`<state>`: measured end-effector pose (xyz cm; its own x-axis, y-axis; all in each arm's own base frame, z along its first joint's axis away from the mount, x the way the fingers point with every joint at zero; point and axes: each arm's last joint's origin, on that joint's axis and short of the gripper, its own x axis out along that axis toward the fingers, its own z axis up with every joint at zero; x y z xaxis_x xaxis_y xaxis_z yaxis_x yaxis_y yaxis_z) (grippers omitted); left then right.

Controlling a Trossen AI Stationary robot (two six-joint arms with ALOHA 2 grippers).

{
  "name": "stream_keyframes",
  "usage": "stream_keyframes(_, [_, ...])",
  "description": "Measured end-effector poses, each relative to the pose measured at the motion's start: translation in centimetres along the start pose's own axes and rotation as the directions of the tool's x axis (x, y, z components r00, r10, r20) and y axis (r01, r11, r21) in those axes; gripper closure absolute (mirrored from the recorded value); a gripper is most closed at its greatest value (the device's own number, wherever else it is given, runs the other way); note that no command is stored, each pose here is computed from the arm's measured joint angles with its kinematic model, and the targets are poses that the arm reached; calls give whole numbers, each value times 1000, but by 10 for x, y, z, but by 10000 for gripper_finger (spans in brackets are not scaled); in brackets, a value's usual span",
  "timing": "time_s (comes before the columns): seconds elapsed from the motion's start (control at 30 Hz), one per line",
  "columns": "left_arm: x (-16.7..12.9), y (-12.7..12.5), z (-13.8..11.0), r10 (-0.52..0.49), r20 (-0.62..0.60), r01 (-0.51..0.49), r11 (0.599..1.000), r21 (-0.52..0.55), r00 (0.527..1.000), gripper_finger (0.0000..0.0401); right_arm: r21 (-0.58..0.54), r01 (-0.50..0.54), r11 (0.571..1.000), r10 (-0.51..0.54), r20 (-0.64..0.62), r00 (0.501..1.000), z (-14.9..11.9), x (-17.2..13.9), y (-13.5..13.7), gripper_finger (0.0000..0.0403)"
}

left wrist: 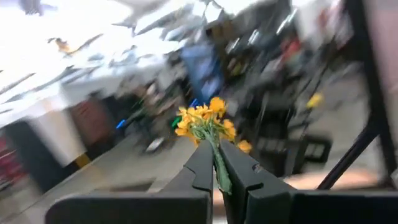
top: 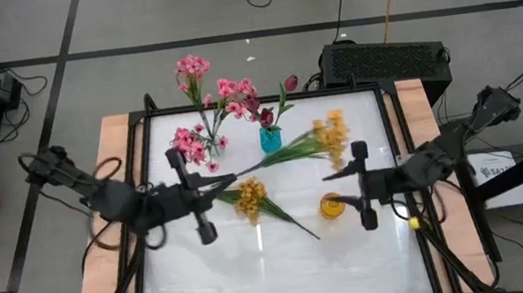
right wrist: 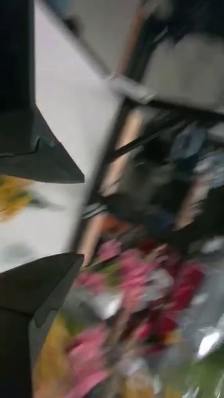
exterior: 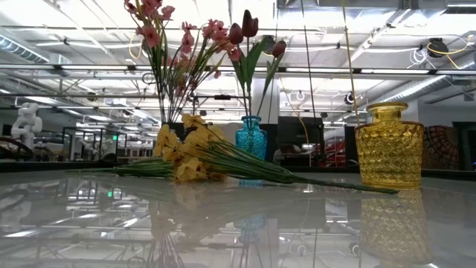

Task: Sort flowers into vase by color
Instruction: Put the top yellow flowers into the yellow vase

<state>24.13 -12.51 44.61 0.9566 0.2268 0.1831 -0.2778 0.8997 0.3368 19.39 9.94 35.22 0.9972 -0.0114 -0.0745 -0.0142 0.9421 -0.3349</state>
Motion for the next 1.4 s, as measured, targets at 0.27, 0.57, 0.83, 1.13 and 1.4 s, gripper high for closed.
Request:
stream_keyframes(0.27, [10,4,10,-123,252,136,990,-37,960,391,-1,-8,1000,7,529,849,1,32,-5,229])
stream_keyframes(0.57, [32,-7,2,-109,355,120,993,-10,929,391,48,44,998,-65,798,600,-12,66,-22,199])
stream_keyframes(0.83, [53,-20,-19,-134,307,130,991,31,942,391,40,-64,997,-7,896,443,-2,73,-39,168])
stream_keyframes(1.13, [57,-22,-23,-133,293,126,991,46,947,391,-63,-102,993,95,928,359,9,65,-39,189])
stream_keyframes(1.4, [57,-23,-26,-111,249,96,993,74,962,391,-78,-104,992,110,933,343,12,61,-37,319])
